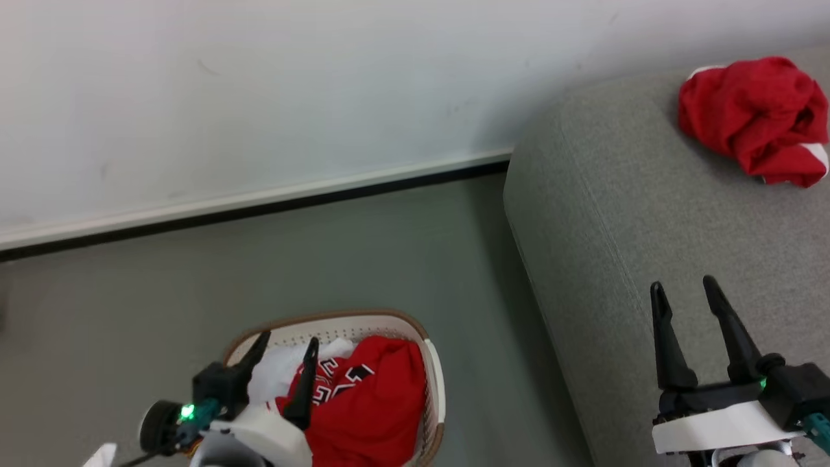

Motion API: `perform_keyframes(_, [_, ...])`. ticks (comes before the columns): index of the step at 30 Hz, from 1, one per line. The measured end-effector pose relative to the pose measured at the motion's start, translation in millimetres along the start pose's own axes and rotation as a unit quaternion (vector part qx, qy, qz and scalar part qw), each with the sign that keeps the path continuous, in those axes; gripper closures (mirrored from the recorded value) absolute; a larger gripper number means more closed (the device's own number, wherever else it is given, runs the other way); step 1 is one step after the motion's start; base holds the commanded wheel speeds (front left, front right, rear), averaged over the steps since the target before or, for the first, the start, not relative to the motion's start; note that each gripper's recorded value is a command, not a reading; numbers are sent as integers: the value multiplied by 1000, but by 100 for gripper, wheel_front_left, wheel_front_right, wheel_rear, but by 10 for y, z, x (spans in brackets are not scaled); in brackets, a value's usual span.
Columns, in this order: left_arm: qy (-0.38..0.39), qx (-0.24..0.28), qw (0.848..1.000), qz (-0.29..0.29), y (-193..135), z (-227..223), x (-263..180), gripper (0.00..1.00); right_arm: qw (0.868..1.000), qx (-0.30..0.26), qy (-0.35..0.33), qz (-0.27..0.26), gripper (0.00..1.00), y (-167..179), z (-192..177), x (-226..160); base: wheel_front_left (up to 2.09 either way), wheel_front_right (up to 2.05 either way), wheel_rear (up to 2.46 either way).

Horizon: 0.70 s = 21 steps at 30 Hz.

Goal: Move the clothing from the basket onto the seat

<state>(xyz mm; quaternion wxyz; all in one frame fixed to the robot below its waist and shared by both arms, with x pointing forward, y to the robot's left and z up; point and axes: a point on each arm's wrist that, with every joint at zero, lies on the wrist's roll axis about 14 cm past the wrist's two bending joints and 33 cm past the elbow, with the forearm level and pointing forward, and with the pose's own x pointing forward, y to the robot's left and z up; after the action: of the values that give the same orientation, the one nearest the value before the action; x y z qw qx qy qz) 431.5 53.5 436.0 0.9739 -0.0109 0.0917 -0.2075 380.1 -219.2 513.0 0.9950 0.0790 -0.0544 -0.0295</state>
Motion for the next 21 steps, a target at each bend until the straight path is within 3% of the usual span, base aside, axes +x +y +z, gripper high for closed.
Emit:
perform_keyframes(6, [101,20,993,-56,-182,-533,476,0,1000,-13,0,-10,0,-107,-53,269,0,0,0])
perform_keyframes(12, [216,48,970,-104,-303,-1269,737,0,999,-29,16,-19,0,-216,-230,494,0,0,0])
perform_keyframes(21, [304,45,941,-141,-402,-2081,936,0,997,-54,52,-29,0,-361,-599,671,0,0,0])
